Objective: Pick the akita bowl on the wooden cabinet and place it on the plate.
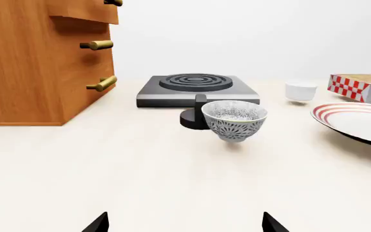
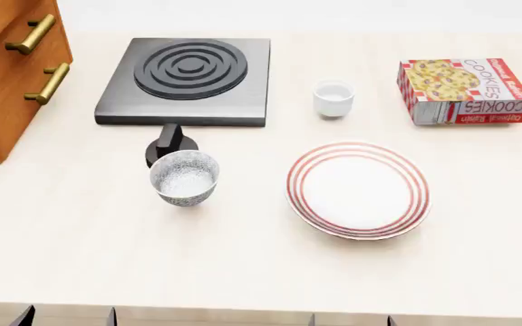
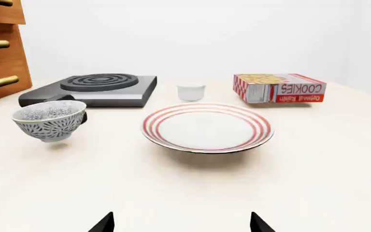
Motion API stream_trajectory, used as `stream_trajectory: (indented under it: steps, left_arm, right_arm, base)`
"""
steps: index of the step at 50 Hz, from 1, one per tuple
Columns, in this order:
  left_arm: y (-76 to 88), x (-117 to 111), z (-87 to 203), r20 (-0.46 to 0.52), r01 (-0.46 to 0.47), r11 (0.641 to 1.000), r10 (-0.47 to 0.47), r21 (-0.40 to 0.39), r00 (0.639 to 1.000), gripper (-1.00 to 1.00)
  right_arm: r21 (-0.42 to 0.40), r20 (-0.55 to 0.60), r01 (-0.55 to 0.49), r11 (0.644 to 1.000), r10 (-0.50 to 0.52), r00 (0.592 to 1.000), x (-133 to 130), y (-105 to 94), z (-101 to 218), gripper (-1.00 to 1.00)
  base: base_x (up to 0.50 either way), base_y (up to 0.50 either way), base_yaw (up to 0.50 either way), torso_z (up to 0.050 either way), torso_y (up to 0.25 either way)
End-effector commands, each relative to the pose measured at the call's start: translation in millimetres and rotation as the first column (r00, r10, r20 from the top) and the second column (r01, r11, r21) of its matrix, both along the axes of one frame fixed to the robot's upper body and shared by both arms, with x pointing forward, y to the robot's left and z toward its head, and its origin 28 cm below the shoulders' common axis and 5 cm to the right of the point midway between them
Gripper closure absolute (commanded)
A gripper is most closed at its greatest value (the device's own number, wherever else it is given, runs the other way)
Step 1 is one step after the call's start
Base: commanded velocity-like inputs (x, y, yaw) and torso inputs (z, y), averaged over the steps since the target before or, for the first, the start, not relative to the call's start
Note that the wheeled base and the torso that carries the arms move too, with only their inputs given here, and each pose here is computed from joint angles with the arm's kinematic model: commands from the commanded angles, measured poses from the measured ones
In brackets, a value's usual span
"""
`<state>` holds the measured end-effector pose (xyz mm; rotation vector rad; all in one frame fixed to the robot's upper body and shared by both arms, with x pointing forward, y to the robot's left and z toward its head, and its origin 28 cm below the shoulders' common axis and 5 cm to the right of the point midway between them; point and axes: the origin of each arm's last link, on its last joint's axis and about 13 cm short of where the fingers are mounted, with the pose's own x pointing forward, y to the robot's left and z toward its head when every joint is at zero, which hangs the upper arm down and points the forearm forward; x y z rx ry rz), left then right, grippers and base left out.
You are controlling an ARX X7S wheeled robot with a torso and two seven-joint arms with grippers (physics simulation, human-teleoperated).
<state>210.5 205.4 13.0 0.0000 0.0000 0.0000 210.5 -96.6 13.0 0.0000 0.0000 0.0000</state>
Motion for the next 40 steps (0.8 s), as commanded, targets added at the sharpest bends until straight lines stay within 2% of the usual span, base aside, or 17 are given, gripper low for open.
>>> stream_trajectory:
  steps: [1,14,18,22,40]
  left_arm:
    - [-0.1,-0.2,0.2,-0.001,0.002,1.0,-0.002,0.0,1.0,-1.0]
    - [-0.1,-0.2,0.7,0.003,0.005,1.0,-0.005,0.004,1.0,-1.0]
    - [2.6,0.3,1.3,0.01,-0.033,0.999,0.033,0.001,0.999,-1.0]
    - [1.5,-0.6,1.4,0.013,-0.026,1.0,0.025,0.016,1.0,-1.0]
    - [0.7,-1.5,2.3,0.028,-0.009,1.0,0.009,-0.007,1.0,-1.0]
  right_arm:
    - [0.002,0.006,-0.005,1.0,0.005,1.0,-0.7,0.7,-0.2,-1.0]
    - [0.01,0.013,-0.01,1.0,0.009,1.0,-2.0,0.3,1.4,-1.0]
    - [0.013,0.013,-0.01,1.0,0.01,1.0,-1.8,0.2,1.8,-1.0]
    - [0.014,0.014,-0.01,1.0,0.01,1.0,-2.0,0.1,2.3,-1.0]
    - [0.024,0.02,-0.011,1.0,0.011,1.0,-2.1,0.3,3.1,-1.0]
  base:
    - [0.0,0.0,0.0,0.0,0.0]
    - [0.0,0.0,0.0,0.0,0.0]
    - [0.0,0.0,0.0,0.0,0.0]
    - [0.0,0.0,0.0,0.0,0.0]
    - [0.0,0.0,0.0,0.0,0.0]
